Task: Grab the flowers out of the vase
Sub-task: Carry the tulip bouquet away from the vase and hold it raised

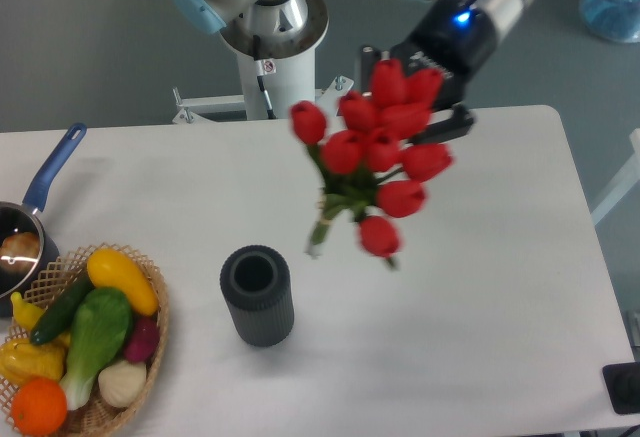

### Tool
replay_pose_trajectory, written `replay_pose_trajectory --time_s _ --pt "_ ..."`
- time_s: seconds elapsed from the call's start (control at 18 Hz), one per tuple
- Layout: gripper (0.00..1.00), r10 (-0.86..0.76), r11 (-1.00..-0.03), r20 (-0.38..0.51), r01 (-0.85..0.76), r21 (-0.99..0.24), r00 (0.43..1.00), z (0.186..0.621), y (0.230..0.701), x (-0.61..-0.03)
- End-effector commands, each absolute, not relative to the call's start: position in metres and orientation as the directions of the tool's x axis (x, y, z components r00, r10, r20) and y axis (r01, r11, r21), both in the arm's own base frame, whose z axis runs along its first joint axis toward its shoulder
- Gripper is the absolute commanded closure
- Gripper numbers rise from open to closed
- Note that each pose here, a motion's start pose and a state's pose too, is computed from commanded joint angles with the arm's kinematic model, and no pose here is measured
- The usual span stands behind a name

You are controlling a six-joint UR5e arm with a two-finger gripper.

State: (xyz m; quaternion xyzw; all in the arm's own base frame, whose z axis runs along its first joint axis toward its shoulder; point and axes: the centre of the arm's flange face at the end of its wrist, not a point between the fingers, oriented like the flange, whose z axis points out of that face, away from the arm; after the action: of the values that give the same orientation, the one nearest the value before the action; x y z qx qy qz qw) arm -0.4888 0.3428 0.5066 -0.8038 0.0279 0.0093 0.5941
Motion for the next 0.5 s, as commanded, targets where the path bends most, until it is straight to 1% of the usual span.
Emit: replay_pose_trajectory --time_s 0.06,0.11,0.22,0.33,0.39,0.44,0.5 --pt "1.0 0.016 -0.374 -0.084 -0.072 -0.925 0.996 0.497 0.336 -0.498" --pt "1.0 0.042 -0.426 -0.11 -0.081 -0.901 0.993 0.492 0.332 -0.502" --pt "1.0 0.043 -0.477 -0.149 -0.111 -0.872 0.988 0.475 0.331 -0.513" --pt "1.0 0.018 -0.488 -0.182 -0.151 -0.859 0.983 0.463 0.33 -0.52" --pt "1.0 0.018 -0.508 -0.183 -0.148 -0.849 0.983 0.451 0.328 -0.528" --pt "1.0 0.024 -0.54 -0.186 -0.144 -0.829 0.982 0.441 0.328 -0.532" --pt "1.0 0.026 -0.591 -0.209 -0.153 -0.792 0.978 0.432 0.326 -0.534"
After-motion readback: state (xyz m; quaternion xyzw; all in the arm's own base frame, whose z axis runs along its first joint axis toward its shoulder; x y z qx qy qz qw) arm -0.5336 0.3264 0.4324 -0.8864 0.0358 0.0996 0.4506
